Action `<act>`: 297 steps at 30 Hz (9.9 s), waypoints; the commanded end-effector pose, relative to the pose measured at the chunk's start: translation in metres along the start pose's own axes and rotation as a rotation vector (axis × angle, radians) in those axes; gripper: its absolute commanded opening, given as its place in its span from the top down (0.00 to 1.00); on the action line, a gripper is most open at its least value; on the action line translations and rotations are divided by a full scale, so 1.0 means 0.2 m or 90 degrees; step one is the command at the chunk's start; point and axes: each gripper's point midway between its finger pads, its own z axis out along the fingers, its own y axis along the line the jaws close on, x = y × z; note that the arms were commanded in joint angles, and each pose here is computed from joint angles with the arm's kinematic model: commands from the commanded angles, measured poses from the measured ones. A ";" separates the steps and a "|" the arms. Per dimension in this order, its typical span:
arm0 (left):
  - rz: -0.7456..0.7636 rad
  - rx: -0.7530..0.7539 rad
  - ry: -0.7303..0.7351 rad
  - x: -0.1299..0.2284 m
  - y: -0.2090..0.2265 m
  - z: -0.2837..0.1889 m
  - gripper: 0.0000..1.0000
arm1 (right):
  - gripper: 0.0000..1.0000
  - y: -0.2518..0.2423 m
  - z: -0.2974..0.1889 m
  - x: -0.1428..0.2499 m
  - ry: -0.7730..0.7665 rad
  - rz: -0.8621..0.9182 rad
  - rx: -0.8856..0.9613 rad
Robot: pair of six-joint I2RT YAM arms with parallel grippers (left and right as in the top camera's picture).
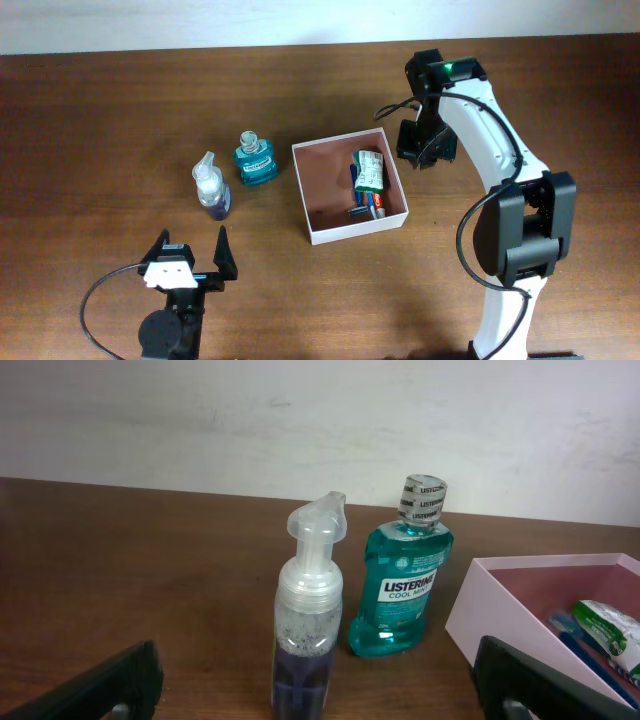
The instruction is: Pack container
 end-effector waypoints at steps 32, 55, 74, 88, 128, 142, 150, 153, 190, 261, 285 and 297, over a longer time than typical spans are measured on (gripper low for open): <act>0.009 -0.012 -0.004 0.00 0.02 0.00 0.01 | 0.63 -0.13 0.03 -0.11 0.019 0.036 -0.129; 0.009 -0.012 -0.004 0.00 0.02 0.00 0.01 | 0.02 -0.38 0.00 -0.46 -0.142 0.092 -0.095; 0.021 -0.156 -0.035 -0.06 0.21 -0.03 0.01 | 0.02 -0.39 0.00 -0.46 -0.142 0.092 -0.095; 0.017 -0.068 -0.080 -0.21 0.08 -0.04 0.01 | 0.02 -0.60 -0.01 -0.49 -0.148 0.151 -0.093; 0.219 0.353 0.119 -0.99 -0.65 0.79 0.01 | 0.02 -1.10 -0.02 -0.51 -0.161 0.291 -0.087; 0.203 0.129 0.338 -0.67 -0.34 0.80 0.01 | 0.02 -1.10 -0.02 -0.51 -0.161 0.290 -0.087; 0.203 0.119 0.462 -0.48 -0.29 0.66 0.01 | 0.02 -1.10 -0.02 -0.51 -0.161 0.290 -0.087; 0.159 0.084 0.481 -0.45 -0.24 0.67 0.01 | 0.02 -1.10 -0.02 -0.51 -0.161 0.290 -0.087; 0.001 0.013 0.713 0.05 -0.05 0.68 0.38 | 0.02 -1.10 -0.02 -0.51 -0.161 0.290 -0.087; 0.234 0.290 0.284 -1.03 -1.08 0.88 0.78 | 0.02 -1.10 -0.02 -0.51 -0.161 0.290 -0.087; 0.254 0.531 0.400 -0.46 -1.39 1.01 0.77 | 0.02 -1.10 -0.02 -0.51 -0.161 0.290 -0.087; 0.251 0.634 0.431 -0.33 -1.47 0.95 0.77 | 0.01 -1.10 -0.02 -0.51 -0.161 0.290 -0.087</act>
